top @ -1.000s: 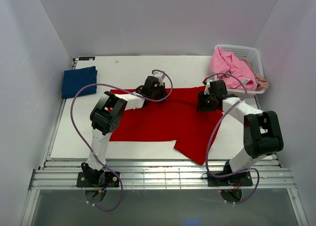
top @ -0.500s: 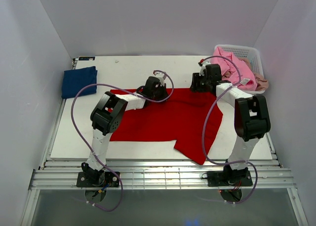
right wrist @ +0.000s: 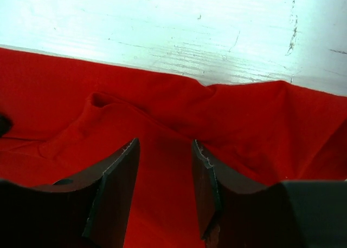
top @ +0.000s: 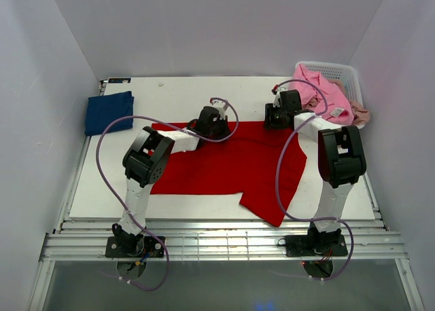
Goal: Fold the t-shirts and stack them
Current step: Fold the flattened tshirt in 1/3 of the way
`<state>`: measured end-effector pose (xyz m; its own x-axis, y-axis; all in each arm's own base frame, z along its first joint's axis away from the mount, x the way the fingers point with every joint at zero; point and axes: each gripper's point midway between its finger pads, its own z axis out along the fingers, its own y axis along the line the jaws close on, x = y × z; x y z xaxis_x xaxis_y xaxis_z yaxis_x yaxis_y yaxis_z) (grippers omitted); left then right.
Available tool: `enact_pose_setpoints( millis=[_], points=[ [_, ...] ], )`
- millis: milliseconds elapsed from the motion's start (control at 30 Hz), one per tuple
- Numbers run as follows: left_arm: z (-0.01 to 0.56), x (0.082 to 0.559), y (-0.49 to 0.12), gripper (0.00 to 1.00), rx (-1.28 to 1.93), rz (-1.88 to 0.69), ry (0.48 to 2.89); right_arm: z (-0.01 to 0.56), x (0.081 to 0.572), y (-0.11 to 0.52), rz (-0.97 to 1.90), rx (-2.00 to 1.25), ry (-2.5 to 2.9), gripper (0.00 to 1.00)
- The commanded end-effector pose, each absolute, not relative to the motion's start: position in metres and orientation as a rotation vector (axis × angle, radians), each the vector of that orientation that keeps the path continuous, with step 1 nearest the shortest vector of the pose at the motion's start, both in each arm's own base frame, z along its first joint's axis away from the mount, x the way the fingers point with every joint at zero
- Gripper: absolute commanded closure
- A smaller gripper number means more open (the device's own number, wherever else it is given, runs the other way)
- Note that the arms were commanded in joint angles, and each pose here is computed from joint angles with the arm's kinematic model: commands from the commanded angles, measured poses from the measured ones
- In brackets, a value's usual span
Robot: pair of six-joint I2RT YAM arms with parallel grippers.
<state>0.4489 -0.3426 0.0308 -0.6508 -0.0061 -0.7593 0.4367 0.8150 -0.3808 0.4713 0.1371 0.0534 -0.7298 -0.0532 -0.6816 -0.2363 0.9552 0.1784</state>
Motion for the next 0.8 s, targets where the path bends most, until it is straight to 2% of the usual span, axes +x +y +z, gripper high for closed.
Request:
enact_pose_setpoints(
  millis=[0, 133, 233, 267, 333, 600, 767],
  points=[
    [0.072, 0.451, -0.345, 1.00, 0.320, -0.717, 2.108, 0.055, 0.477, 0.136, 0.302, -0.220, 2.371, 0.51],
    [0.071, 0.450, -0.346, 1.00, 0.312, -0.724, 2.114, 0.044, 0.474, 0.134, 0.286, -0.232, 2.405, 0.52],
    [0.071, 0.450, -0.345, 1.00, 0.310, -0.724, 2.115, 0.035, 0.470, 0.133, 0.284, -0.237, 2.430, 0.66],
    [0.070, 0.450, -0.345, 1.00, 0.309, -0.722, 2.116, 0.034, 0.469, 0.132, 0.281, -0.238, 2.435, 0.76],
    [0.071, 0.450, -0.345, 1.00, 0.308, -0.721, 2.115, 0.032, 0.469, 0.132, 0.277, -0.241, 2.437, 0.83],
    [0.070, 0.449, -0.341, 1.00, 0.304, -0.700, 2.116, 0.050, 0.465, 0.137, 0.311, -0.254, 2.406, 0.86],
    [0.067, 0.448, -0.340, 1.00, 0.303, -0.699, 2.123, 0.071, 0.433, 0.148, 0.333, -0.315, 2.382, 0.86]
  ],
)
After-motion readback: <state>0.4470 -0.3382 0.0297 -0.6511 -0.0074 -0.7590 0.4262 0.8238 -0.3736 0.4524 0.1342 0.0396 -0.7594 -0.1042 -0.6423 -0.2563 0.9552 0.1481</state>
